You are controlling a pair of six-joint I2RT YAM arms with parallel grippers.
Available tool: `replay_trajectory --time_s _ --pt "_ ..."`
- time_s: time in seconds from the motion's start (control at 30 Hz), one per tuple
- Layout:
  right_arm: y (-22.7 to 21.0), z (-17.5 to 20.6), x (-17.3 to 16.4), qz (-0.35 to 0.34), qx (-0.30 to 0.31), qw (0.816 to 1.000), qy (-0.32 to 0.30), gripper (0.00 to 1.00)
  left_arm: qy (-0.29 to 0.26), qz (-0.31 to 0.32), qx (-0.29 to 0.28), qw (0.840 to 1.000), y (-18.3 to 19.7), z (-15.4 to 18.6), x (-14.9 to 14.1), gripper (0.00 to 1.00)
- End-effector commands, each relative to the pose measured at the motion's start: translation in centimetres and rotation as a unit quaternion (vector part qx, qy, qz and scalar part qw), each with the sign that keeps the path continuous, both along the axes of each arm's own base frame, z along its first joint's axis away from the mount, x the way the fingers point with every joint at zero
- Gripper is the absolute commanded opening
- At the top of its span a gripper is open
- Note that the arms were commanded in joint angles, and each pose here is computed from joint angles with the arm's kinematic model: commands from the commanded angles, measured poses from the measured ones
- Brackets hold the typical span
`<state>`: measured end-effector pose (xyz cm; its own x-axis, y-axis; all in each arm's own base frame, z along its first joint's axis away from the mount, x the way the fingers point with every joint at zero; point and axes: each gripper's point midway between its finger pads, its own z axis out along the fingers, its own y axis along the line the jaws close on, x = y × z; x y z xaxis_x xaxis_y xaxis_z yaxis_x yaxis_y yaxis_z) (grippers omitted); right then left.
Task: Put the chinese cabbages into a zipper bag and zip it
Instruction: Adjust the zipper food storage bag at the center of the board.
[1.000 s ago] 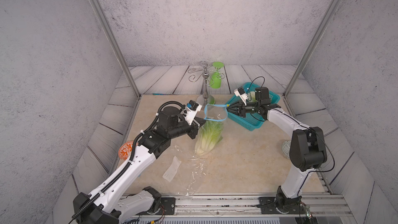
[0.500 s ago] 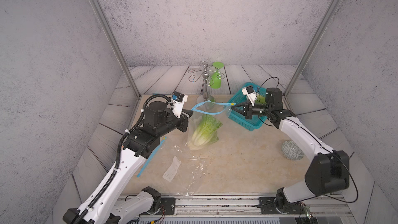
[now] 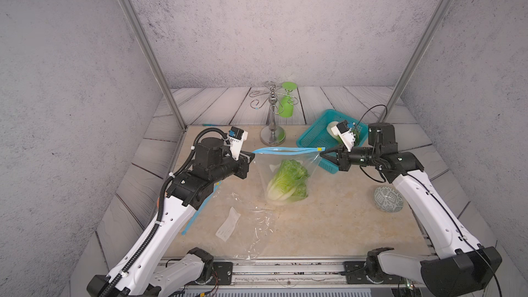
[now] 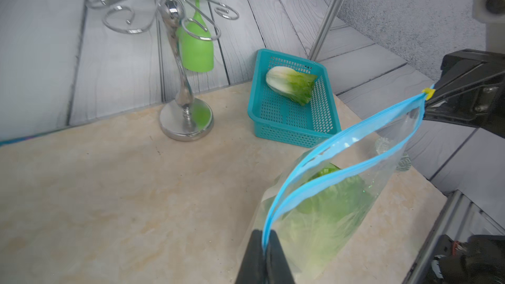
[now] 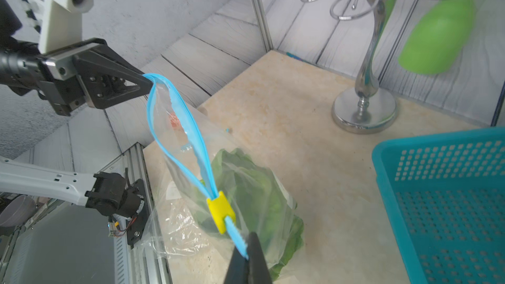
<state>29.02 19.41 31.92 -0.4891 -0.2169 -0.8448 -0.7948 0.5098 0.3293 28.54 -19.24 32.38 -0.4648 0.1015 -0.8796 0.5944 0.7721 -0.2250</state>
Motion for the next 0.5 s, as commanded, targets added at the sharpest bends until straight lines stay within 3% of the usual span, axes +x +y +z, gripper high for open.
replay_trajectory --time_s 0.0,0.07,0.2,0.37,0.47 --pt "-0.4 0.4 0.0 -0.008 -0.026 1.000 -0.003 0.00 -0.011 -0.001 0.015 1.000 0.8 1.4 0.8 0.24" --pt "-0.1 0.6 -0.3 -0.006 -0.030 1.000 0.002 0.00 -0.030 -0.001 0.019 0.999 1.3 4.2 1.0 0.42" --pt "0.4 0.2 -1.0 -0.003 -0.052 0.999 0.009 0.00 -0.052 -0.124 -0.033 0.990 -4.2 8.7 -1.0 0.57" --pt "0.8 0.4 -1.4 0.009 -0.064 0.998 0.010 0.00 -0.077 -0.240 0.036 0.967 -11.0 6.8 -2.4 0.63" --pt "1.1 0.9 -1.9 0.018 -0.065 0.998 0.003 0.00 -0.079 -0.263 0.047 0.960 -13.4 6.2 -1.7 0.65"
